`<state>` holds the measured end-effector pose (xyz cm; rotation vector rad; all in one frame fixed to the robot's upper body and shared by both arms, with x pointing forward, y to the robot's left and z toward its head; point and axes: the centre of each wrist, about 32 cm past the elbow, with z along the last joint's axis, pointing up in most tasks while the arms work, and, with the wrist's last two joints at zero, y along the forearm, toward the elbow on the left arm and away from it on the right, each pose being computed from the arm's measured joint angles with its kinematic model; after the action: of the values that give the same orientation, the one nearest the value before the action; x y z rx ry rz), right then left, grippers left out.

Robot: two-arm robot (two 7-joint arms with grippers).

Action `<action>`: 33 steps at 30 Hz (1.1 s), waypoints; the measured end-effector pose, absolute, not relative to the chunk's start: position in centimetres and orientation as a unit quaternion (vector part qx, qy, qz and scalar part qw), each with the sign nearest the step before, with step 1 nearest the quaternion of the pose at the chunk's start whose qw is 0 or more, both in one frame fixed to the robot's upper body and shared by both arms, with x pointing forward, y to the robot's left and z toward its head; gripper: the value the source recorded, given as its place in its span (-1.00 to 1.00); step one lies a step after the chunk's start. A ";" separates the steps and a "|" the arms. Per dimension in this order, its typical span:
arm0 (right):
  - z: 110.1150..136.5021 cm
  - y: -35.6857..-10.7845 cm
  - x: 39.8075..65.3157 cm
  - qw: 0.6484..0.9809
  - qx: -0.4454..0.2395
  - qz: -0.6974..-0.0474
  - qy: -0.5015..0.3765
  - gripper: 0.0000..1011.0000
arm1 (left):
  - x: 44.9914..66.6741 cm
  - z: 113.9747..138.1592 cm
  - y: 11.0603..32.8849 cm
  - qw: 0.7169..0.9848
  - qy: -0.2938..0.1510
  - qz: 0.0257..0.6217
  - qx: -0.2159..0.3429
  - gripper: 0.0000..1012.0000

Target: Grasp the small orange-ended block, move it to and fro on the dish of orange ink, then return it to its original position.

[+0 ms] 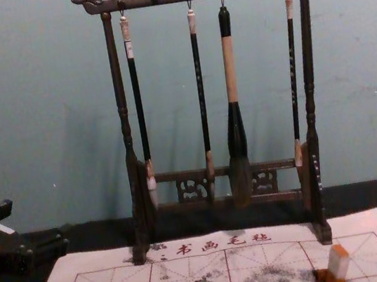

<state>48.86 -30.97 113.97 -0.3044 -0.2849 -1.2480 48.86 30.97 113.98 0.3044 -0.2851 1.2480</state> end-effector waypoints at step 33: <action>114.0 -31.0 48.9 0.791 -0.142 -0.580 -0.132 0.98 | 48.9 114.0 31.0 0.791 -0.132 0.580 0.141 0.98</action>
<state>48.86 -30.97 113.98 -0.3045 -0.2851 -1.2480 48.86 30.96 113.98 0.3044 -0.2851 1.2480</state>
